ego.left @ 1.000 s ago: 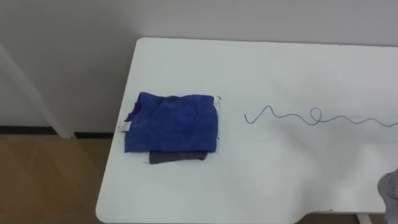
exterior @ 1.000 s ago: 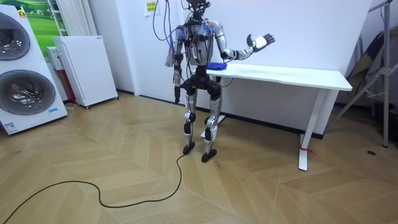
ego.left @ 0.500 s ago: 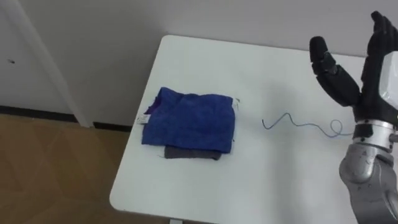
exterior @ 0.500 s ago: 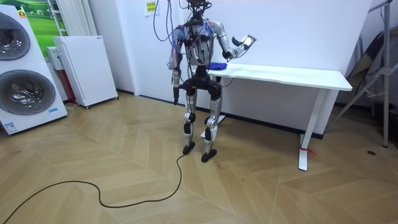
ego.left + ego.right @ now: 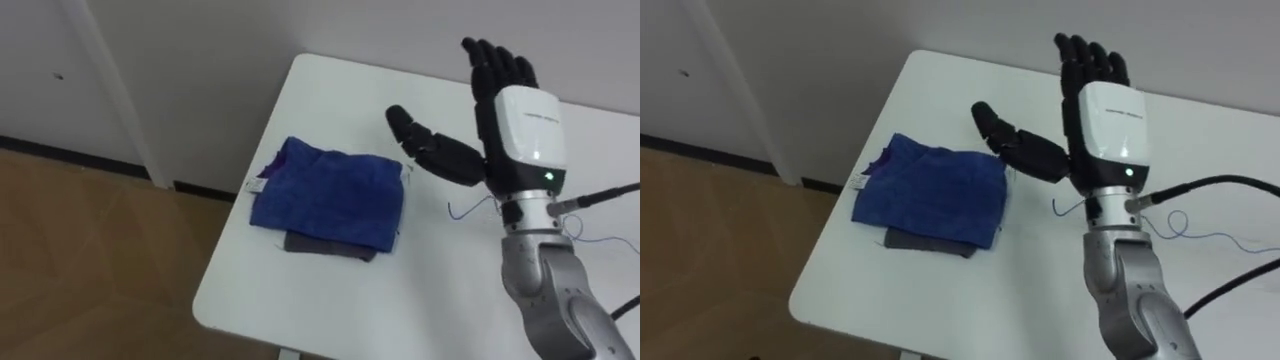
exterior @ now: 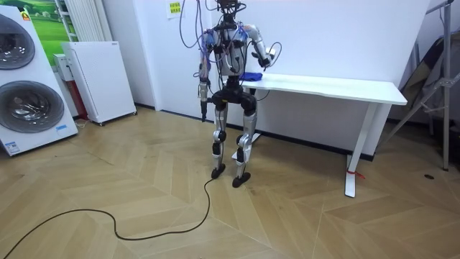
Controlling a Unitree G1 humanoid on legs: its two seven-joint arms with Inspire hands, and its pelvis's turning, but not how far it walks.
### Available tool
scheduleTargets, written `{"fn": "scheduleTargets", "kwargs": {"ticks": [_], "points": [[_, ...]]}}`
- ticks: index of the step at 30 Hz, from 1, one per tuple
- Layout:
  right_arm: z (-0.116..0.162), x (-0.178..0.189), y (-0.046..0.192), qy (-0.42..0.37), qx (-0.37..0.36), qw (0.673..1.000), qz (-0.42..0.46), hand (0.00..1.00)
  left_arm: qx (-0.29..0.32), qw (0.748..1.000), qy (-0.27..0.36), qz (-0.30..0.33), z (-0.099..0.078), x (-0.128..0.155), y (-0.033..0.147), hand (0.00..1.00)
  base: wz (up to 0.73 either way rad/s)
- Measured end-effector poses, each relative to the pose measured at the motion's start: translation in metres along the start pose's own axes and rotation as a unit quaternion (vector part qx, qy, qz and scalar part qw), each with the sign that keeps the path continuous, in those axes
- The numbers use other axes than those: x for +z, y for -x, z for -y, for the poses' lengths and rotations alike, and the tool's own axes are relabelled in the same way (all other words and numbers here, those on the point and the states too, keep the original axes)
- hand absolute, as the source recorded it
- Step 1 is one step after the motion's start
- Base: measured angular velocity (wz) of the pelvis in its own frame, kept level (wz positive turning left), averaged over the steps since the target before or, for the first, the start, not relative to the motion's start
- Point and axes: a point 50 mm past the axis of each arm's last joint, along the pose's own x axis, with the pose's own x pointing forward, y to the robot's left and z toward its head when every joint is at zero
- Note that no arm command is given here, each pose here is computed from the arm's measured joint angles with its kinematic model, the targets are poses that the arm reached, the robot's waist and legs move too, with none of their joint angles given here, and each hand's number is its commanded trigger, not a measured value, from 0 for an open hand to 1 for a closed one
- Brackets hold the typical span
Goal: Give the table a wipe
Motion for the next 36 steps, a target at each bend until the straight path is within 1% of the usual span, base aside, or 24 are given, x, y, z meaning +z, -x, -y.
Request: {"fn": "scheduleTargets", "kwargs": {"ticks": [4,10,18,25,27,36], "points": [[-0.010,0.007,0.003,0.011,0.027,0.999,0.017,0.00,-0.001,1.000,-0.013,0.001,0.001,0.001,0.000,0.00,0.07],[-0.012,0.009,0.004,0.049,0.038,0.998,0.034,0.00,-0.005,1.000,-0.020,-0.002,0.002,0.000,0.000,0.00,0.09],[-0.029,0.025,0.011,0.048,0.092,0.993,0.062,0.00,-0.007,1.000,-0.021,0.000,0.002,0.002,-0.001,0.00,0.03],[-0.051,0.019,0.020,0.051,0.152,0.986,0.040,0.00,-0.007,1.000,-0.022,0.000,0.003,0.002,-0.001,0.00,0.08],[-0.052,0.019,0.021,0.054,0.160,0.985,0.041,0.00,-0.008,1.000,-0.022,-0.001,0.003,0.001,-0.001,0.00,0.05],[-0.066,0.032,0.034,0.047,0.204,0.975,0.071,0.00,-0.005,0.999,-0.051,-0.012,0.000,-0.007,0.001,0.00,0.03]]}}
